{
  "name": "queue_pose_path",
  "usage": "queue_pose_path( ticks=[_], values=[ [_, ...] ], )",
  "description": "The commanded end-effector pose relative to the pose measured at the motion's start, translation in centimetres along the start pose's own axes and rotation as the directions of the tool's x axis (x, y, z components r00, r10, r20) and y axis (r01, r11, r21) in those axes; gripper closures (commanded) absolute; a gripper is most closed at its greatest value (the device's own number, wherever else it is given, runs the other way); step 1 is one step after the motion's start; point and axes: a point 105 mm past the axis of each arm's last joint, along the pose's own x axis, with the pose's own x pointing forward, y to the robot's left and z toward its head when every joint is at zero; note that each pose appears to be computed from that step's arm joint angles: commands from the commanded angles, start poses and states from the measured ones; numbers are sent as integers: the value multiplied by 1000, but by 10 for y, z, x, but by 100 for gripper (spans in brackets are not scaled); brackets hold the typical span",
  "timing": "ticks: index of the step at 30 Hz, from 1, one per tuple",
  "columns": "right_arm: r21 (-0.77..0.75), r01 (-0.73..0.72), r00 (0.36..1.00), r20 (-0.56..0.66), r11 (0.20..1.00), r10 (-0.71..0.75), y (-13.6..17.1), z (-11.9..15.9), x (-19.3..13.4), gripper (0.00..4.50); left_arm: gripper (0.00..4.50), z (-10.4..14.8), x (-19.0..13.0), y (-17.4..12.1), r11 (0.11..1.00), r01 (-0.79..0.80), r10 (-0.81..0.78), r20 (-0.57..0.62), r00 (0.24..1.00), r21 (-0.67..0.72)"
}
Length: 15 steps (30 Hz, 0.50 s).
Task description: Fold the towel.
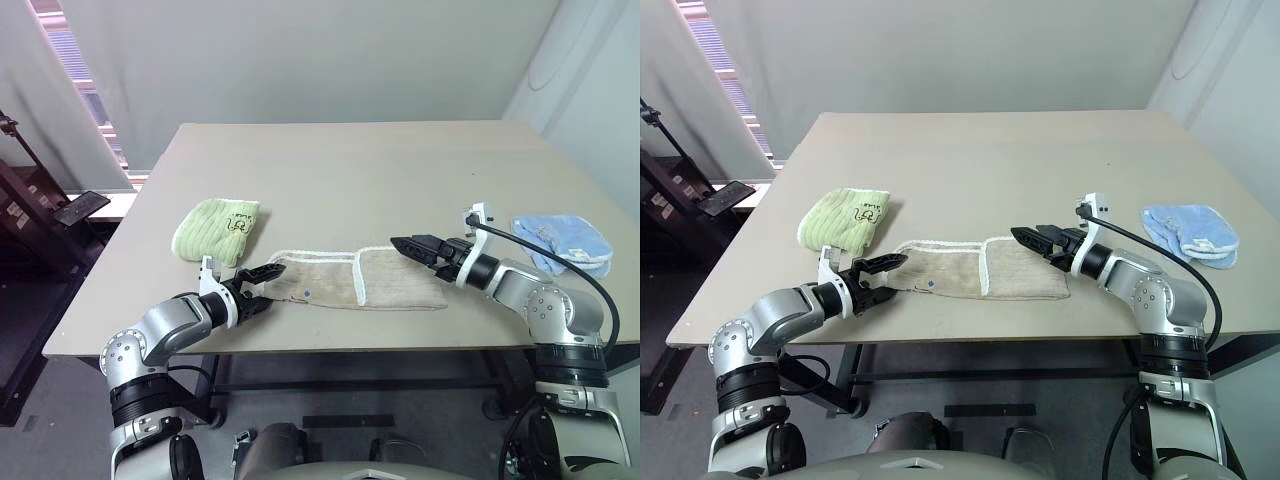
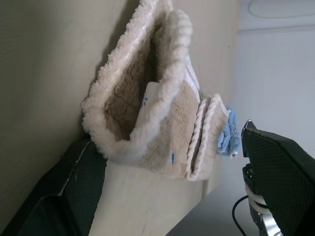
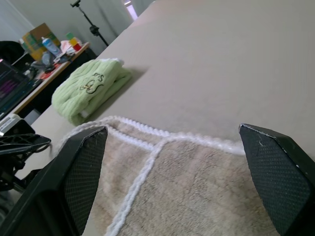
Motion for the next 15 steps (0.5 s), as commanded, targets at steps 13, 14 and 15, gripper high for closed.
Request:
queue_pose_path(
  ticks=[13,14,15],
  values=[
    [-42,4,998,56,999,-2,-1,9,-4,0,448,11,-5,-21,998,56,-57,51,997,16],
    [-50,-13,999,51,999,16,2,8,-6,0,448,11,-5,-26,997,71,-72,46,996,33],
    [-55,-25,998,49,998,28,4,7,-8,0,448,11,-6,-29,996,82,-84,42,996,44]
  ],
)
